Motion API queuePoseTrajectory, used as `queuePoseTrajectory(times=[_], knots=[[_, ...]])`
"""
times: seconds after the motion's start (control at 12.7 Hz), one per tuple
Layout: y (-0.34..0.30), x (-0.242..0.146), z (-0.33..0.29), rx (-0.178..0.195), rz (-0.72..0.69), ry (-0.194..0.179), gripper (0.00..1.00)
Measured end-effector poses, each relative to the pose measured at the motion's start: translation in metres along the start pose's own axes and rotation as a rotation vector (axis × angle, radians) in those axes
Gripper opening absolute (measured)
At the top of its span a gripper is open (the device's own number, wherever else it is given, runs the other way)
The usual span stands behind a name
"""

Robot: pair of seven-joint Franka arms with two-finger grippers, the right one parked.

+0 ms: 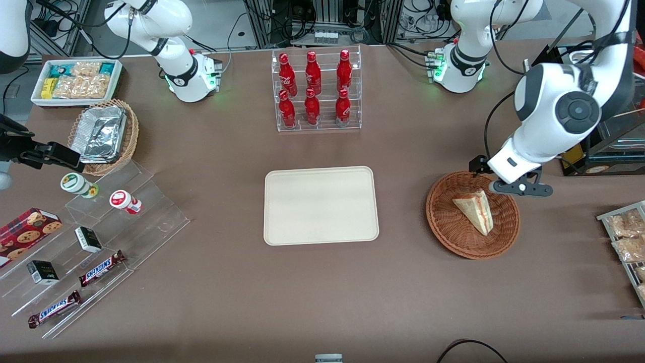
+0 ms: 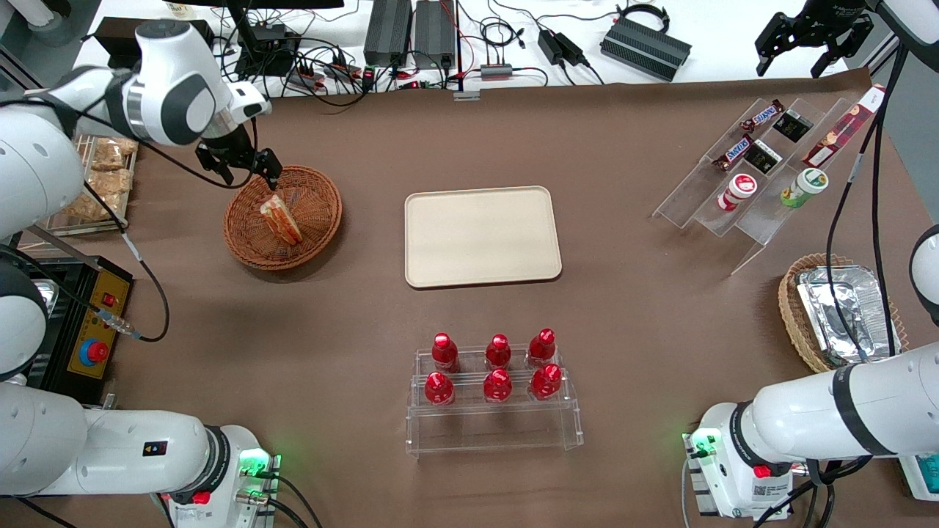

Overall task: Place sandwich from basket to tray
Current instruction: 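Lower the open left gripper around the sandwich's upright edge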

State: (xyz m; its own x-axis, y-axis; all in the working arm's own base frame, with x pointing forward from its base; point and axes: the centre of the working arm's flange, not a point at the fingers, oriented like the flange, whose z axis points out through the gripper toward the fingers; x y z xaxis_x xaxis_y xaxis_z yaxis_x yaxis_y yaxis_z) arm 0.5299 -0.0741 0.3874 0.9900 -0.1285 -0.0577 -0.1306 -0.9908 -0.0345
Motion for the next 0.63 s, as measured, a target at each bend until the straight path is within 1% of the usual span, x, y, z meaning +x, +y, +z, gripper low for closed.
queuePoseTrajectory(times=[0.08, 0.39, 0.47, 0.63], knots=[[-0.008, 0.000, 0.012, -0.003, -0.016, 0.013, 1.00], [-0.027, 0.008, 0.052, -0.022, -0.073, 0.026, 1.00], [-0.029, 0.011, 0.061, -0.028, -0.119, 0.028, 1.00], [-0.028, 0.016, 0.075, -0.037, -0.280, 0.033, 1.00]])
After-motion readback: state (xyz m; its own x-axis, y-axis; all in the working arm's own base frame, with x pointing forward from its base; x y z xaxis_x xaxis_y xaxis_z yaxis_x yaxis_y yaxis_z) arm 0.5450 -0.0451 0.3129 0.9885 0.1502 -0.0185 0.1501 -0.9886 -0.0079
